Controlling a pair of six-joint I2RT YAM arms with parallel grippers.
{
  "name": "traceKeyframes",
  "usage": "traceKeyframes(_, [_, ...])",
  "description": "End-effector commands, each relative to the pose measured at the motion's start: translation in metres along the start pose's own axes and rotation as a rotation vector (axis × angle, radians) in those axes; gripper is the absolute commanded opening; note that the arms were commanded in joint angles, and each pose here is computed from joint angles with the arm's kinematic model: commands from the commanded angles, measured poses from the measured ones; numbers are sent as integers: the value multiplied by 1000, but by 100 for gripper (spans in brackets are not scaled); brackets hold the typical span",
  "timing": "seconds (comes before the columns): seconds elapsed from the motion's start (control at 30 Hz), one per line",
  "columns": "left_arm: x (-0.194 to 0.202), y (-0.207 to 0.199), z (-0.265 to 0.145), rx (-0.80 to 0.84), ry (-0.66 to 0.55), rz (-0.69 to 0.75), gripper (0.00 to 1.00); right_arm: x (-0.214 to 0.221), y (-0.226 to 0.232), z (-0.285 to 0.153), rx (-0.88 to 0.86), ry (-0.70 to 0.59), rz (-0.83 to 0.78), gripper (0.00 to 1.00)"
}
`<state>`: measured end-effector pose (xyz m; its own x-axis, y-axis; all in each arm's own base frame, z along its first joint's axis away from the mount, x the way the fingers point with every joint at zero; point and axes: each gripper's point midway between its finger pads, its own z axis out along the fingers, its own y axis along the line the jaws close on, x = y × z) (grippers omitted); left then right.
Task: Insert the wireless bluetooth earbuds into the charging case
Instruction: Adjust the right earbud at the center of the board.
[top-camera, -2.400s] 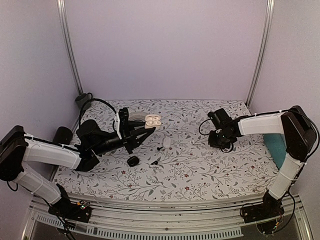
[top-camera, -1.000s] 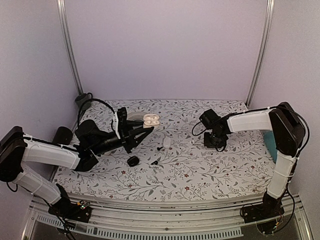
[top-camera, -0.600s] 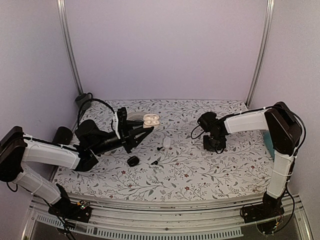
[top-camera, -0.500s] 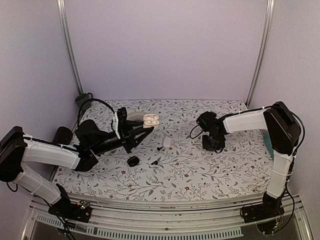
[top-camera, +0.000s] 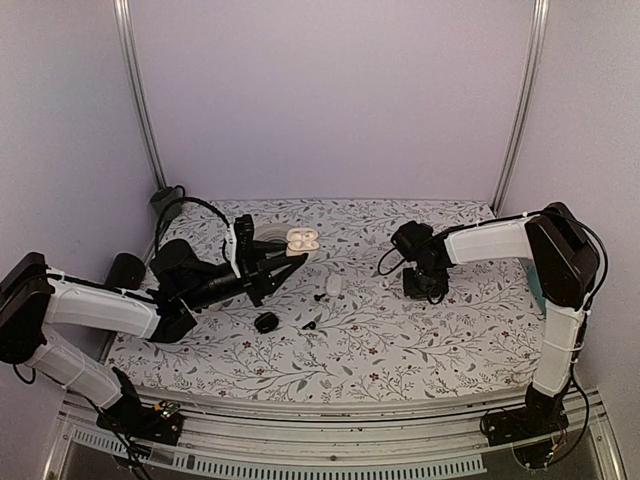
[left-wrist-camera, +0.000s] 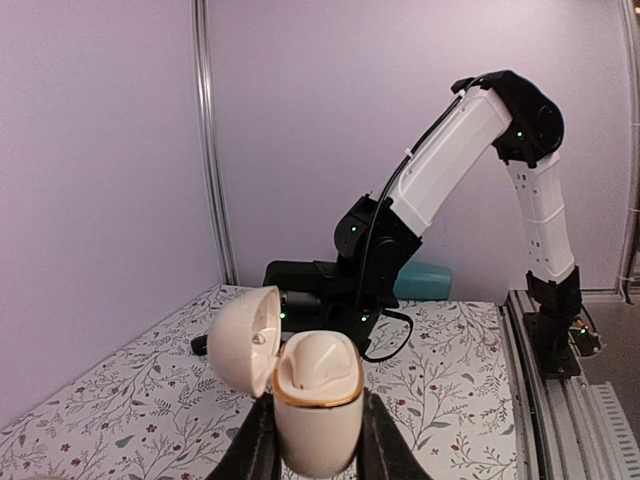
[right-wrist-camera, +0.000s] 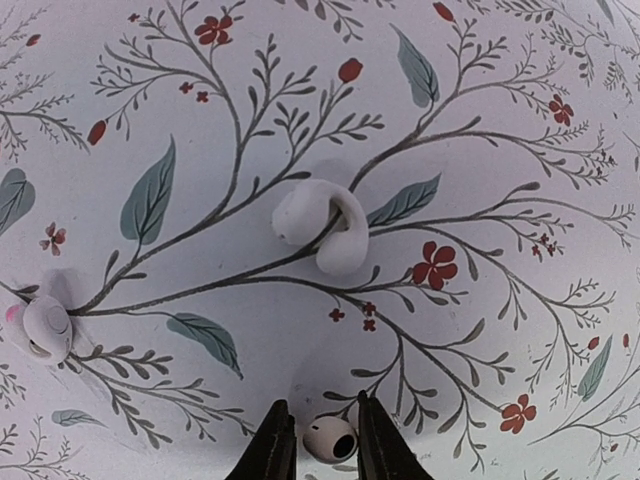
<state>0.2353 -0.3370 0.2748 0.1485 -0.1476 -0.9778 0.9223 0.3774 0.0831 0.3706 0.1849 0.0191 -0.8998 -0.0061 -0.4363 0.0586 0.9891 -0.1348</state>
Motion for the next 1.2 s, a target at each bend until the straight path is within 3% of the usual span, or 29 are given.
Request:
traceKeyframes(0.0, [-10,4,-2,-3,-26,6,0,3,5,4,-3,15,-22,24])
traceKeyframes(0.53, [-8,4,2,4,-21,-1,0,24,8,10,-51,64,-22,20])
traceKeyframes(0.63, [-7,5,1,-1,-19,0,0,20,14,5,-91,57,-15,15])
traceKeyframes(0.93, [-2,6,0,-11,-11,-6,0,5,39,-18,-389,63,63,13])
traceKeyframes(1.07, [-1,7,-1,-15,-8,-8,0,6,65,-38,-572,68,-2,13])
traceKeyframes(1.17, [1,7,-1,-17,-5,-11,0,11,72,-45,-585,59,-83,14])
